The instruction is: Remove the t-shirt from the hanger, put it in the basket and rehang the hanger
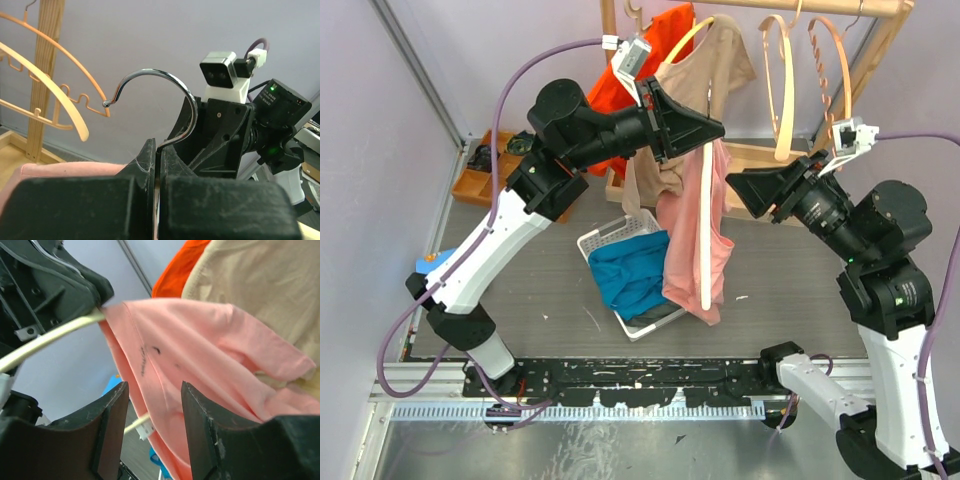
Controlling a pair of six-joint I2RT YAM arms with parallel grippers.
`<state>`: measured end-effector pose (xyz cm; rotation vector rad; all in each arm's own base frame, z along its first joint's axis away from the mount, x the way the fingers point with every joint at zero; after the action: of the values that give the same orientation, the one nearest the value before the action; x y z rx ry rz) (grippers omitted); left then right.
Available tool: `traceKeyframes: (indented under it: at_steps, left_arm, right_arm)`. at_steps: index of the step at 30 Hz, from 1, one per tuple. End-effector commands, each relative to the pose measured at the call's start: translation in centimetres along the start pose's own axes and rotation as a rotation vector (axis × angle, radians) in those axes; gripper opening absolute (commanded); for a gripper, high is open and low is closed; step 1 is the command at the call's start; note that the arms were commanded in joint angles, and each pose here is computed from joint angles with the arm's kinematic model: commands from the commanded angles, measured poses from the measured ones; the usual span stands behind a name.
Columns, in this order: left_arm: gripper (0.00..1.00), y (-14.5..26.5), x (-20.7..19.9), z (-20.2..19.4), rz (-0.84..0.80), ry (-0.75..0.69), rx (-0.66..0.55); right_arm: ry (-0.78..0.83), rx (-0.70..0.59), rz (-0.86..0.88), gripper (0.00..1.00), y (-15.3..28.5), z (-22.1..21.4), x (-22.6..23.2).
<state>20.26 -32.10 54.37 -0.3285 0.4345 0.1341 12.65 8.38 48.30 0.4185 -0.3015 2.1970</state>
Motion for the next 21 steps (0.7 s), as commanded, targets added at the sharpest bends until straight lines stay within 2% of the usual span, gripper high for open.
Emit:
traceKeyframes:
  at_steps: [1,16,18,21]
  left_arm:
    - [0.00,0.6,-1.7,1.7,-0.077,-0.040,-0.058]
    - [0.00,-0.4,-1.4,1.8,-0.112,-0.033,-0.049]
    - [0.00,-0.6,-1.5,1.9,-0.123,-0.030,-0.045]
    - [0.00,-0.4,-1.7,1.9,-0.136,-0.028,-0.036]
  right_arm:
    - [0.043,-0.082,0.111,0.52,-0.7,2.4,1.4]
    - [0.007,-0.034,0.162,0.51,-3.0,2.4,0.9]
    - [-0.002,-0.032,0.135,0.41,-3.4,2.3,0.6]
    - [-0.027,-0.061,0.049,0.14,-3.6,2.2,-0.1]
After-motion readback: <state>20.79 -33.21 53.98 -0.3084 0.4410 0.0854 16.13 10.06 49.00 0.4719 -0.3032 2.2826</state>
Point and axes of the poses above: each gripper's point midway between its finger pads, its own y axis back along the fingers, its own x axis along the line the jaws close on, z = x × y, the point moved 10 cm from there along y, back along the fingers, and after that the axes turned 4 degrees about y, right-handed, at the moved point
